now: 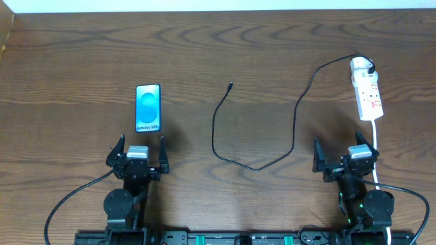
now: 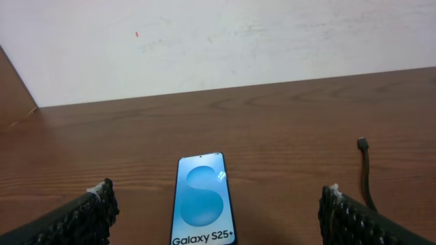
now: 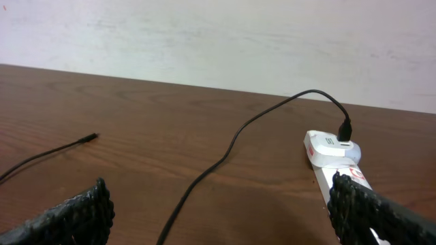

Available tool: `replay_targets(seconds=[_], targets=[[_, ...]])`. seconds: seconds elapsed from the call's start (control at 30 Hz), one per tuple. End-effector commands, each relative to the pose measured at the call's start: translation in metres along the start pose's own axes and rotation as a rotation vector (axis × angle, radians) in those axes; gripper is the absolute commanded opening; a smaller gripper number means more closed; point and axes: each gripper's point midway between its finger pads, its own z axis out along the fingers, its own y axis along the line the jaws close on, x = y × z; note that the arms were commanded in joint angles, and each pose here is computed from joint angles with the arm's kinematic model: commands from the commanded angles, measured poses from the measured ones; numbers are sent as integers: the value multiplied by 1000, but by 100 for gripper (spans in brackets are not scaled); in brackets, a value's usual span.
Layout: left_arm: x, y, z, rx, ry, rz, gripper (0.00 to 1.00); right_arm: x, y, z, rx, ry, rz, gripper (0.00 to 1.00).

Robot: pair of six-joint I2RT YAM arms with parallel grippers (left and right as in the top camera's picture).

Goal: Plug charger to phone and switch on socket

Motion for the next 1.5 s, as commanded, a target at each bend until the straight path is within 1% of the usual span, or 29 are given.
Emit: replay_targets(seconds=[0.0,1.47], targets=[[14,-2,0,10,48,2,95,2,-2,0,8,7,14,99],[14,-2,0,10,48,2,95,2,-2,0,8,7,14,99]])
